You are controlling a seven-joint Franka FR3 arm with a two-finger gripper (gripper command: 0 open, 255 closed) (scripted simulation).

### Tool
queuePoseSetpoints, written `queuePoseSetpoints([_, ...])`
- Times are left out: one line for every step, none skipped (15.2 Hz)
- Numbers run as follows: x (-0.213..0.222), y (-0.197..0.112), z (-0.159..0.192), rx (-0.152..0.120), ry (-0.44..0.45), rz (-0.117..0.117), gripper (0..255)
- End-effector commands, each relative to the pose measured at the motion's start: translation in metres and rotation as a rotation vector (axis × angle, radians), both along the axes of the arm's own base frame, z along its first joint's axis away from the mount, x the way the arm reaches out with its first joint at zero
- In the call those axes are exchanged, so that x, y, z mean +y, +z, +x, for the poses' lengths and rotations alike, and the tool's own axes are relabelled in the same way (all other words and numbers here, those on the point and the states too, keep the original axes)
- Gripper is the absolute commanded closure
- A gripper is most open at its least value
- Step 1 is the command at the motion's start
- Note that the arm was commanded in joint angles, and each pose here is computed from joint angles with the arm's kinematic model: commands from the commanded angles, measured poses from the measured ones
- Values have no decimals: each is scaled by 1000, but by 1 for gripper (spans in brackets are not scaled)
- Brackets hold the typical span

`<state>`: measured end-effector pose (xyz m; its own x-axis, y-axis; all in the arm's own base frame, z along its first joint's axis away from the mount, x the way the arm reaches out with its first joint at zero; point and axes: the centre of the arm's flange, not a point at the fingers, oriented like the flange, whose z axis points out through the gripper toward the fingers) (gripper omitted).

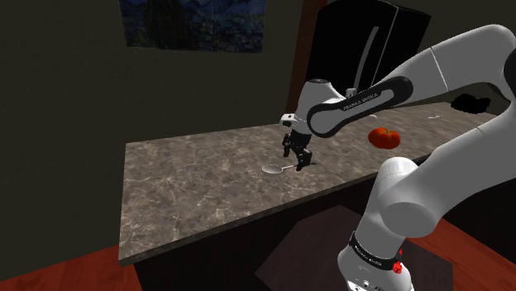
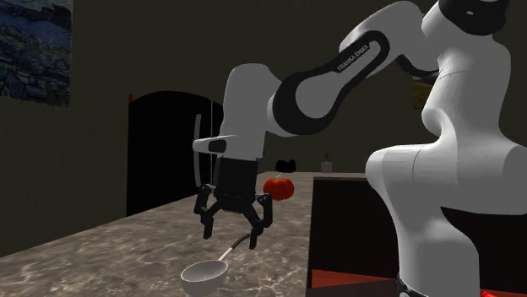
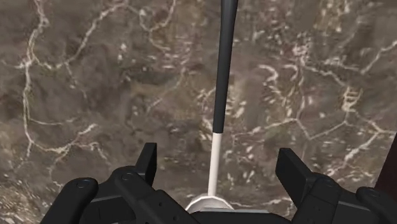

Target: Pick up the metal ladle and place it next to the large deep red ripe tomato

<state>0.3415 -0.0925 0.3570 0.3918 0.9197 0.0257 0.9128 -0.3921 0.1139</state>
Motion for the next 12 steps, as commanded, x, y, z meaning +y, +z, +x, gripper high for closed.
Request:
queuePoseSetpoints([0, -11, 0, -1, 2, 0, 0])
queuePoseSetpoints([0, -17, 1, -1, 2, 0, 0])
queuePoseSetpoints([0, -20, 1, -1, 2, 0, 0])
queuePoseSetpoints([0, -20, 1, -1, 2, 0, 0])
queuePoseSetpoints([0, -20, 1, -1, 2, 0, 0])
queuePoseSetpoints([0, -20, 1, -1, 2, 0, 0])
queuePoseSetpoints([0, -20, 1, -1, 2, 0, 0])
queuePoseSetpoints([0, -20, 1, -1, 2, 0, 0])
queuePoseSetpoints([0, -20, 1, -1, 2, 0, 0])
queuePoseSetpoints([0, -20, 1, -1, 2, 0, 0])
queuePoseSetpoints([0, -20, 1, -1, 2, 0, 255])
queuePoseSetpoints([0, -20, 1, -1, 2, 0, 255])
